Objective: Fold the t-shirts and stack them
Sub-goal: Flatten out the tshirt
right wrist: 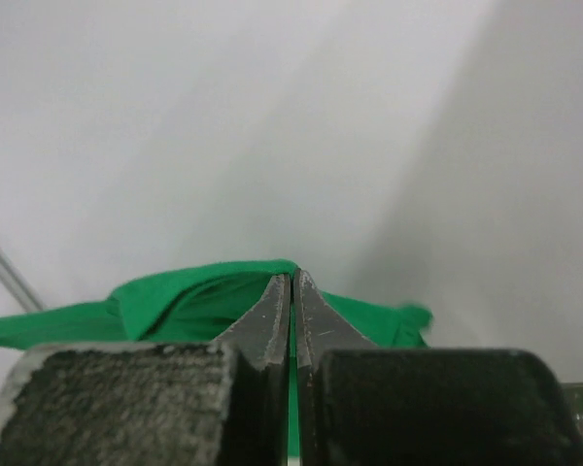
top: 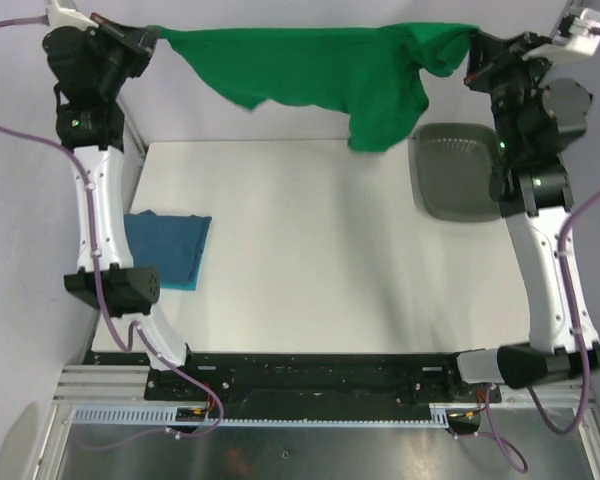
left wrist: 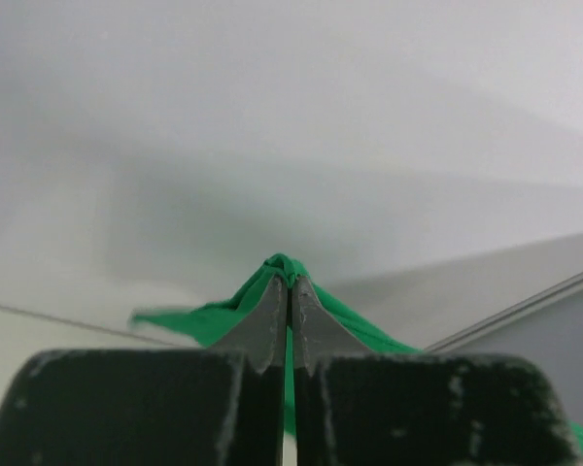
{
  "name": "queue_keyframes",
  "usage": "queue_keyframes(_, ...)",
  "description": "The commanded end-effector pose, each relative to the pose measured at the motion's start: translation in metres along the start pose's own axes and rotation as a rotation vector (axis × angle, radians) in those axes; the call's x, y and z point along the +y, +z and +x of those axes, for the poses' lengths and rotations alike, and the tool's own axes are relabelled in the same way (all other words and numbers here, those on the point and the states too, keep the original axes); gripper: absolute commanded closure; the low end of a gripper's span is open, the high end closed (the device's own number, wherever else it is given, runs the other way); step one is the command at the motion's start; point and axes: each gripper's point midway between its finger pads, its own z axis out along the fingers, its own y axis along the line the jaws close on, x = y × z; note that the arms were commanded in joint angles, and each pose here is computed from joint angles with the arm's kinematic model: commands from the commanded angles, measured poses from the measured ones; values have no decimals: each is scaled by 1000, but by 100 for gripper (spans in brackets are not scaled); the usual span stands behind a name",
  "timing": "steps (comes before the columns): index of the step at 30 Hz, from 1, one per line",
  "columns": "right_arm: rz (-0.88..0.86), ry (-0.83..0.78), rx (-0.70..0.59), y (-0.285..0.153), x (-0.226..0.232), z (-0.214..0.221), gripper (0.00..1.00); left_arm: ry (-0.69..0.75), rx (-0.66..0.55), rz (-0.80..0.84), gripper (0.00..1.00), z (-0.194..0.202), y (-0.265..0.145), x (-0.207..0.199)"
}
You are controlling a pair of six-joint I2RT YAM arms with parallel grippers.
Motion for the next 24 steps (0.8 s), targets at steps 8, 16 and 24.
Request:
queue_keyframes(8,196,111,437,-126,-73,183,100,-57,329,-366,100,156,-95,156)
queue_keyframes(16,288,247,1036,-290,-98,371,100,-148,637,-793,100,323,-240,298)
queue_keyframes(24,166,210,1302,-356,-63,412,51,-156,691,-828,100,344,-267,309)
